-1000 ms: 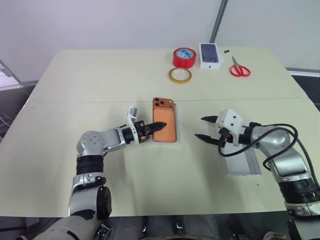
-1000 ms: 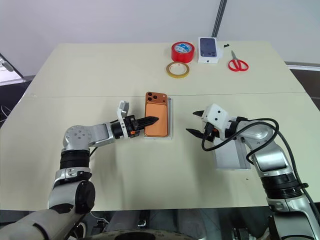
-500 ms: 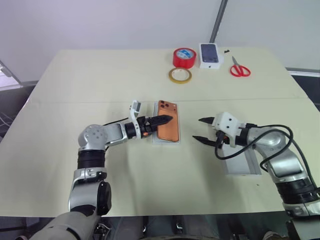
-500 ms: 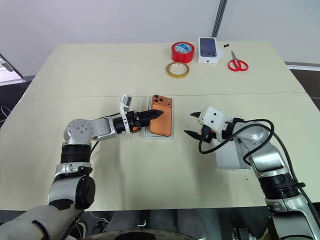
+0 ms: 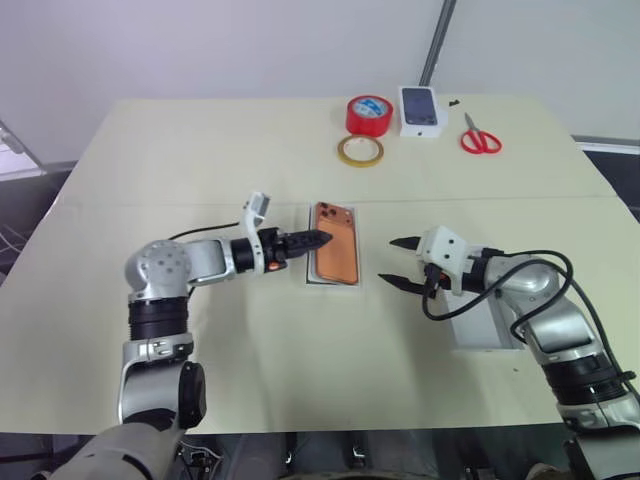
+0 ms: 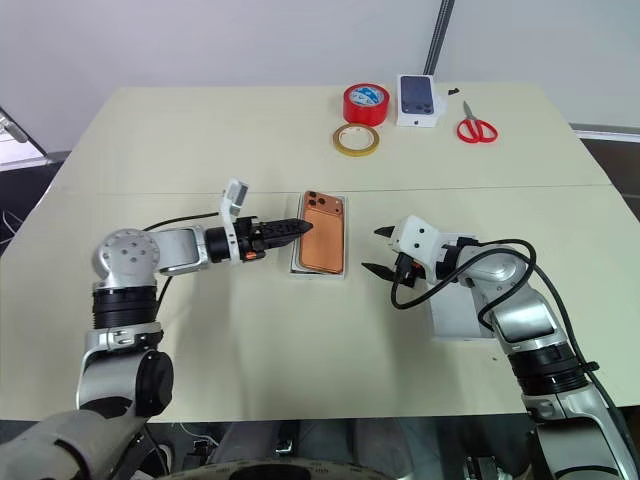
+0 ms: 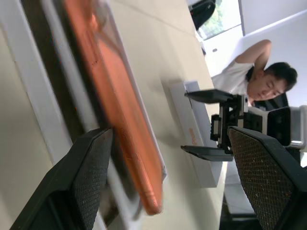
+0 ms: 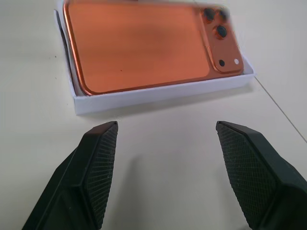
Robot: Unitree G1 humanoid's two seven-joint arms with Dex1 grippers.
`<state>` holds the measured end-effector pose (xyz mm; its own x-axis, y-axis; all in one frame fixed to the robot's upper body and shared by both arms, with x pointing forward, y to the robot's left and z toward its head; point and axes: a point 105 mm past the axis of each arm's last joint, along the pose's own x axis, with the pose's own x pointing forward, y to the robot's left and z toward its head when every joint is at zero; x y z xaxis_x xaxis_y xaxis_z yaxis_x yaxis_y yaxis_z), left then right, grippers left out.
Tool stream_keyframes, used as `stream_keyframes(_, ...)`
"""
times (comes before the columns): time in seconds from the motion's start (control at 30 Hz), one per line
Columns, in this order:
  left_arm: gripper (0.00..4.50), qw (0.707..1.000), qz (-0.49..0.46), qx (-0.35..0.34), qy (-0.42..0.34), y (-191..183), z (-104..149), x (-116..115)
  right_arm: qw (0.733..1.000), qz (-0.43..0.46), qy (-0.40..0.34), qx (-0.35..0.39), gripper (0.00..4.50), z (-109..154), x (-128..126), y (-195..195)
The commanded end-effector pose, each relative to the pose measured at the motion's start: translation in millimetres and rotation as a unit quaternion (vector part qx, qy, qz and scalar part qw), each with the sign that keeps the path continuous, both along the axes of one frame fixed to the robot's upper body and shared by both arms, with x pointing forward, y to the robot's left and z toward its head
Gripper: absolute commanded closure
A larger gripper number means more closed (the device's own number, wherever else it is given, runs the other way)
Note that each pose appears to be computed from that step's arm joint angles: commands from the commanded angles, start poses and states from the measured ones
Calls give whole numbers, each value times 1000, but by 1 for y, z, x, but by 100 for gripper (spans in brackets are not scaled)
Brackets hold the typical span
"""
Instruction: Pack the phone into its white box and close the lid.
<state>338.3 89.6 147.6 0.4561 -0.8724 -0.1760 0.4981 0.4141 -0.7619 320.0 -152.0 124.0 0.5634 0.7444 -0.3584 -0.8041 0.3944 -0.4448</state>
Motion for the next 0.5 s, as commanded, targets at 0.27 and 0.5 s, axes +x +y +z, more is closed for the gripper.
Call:
stream_keyframes(0.27, 102, 978, 112, 130, -119, 45, 7, 28, 999, -5, -35, 8, 107, 13, 13, 8)
stream_keyframes(0.5, 432, 920, 79, 290, -253, 38, -26, 40, 996, -48, -75, -30, 394, 7, 35, 6)
